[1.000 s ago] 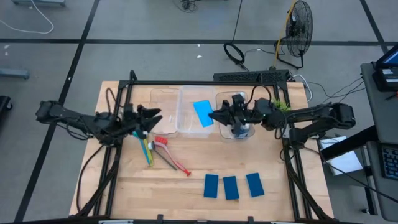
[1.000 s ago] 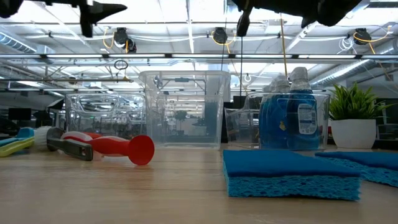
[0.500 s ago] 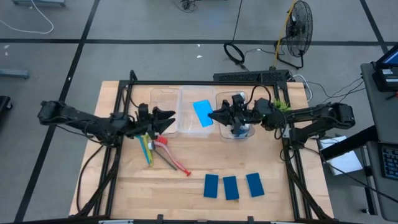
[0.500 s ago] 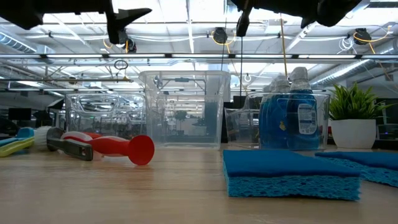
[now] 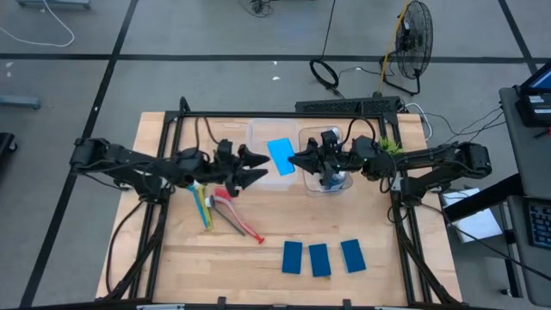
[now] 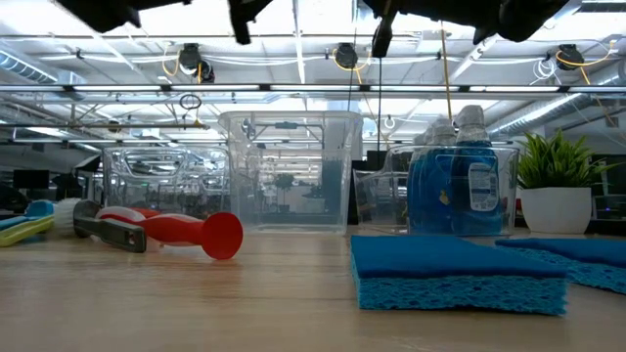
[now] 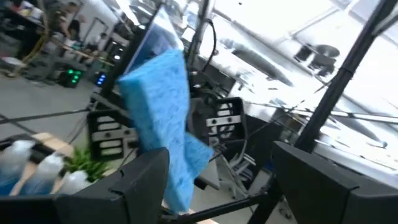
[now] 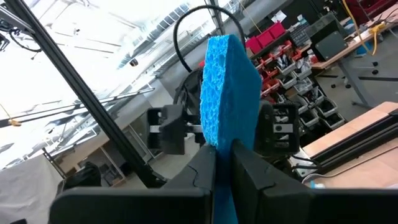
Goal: Pick & Place Kitchen Sink Supplies
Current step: Put the blue sponge into the left transparent bin
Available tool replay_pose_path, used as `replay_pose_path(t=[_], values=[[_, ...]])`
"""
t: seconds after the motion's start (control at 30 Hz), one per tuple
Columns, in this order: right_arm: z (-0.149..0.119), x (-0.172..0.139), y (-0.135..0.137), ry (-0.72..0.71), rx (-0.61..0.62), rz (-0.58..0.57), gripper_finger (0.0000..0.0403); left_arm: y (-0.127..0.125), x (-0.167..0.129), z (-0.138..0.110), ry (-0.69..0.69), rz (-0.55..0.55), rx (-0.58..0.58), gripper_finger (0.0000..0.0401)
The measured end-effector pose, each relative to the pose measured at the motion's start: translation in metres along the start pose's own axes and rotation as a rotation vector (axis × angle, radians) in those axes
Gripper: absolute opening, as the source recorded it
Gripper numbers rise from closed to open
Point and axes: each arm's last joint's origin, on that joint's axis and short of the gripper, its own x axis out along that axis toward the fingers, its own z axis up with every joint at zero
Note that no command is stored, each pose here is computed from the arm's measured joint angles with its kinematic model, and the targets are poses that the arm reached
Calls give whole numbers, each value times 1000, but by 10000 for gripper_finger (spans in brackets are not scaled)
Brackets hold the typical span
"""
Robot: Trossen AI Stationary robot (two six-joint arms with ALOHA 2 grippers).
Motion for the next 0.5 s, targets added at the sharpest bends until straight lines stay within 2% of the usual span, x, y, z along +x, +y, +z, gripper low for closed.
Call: replay_pose_path(t=[0.2, 0.33, 0.5], values=[[-1, 0, 2, 2, 11, 15, 20, 9, 14, -3, 60, 29, 5, 285], [-1, 0, 3, 10, 37, 39, 20, 13, 17, -3, 64, 33, 9, 285], [0, 0, 7, 13, 48, 60, 20, 16, 15, -6, 133, 55, 16, 285]])
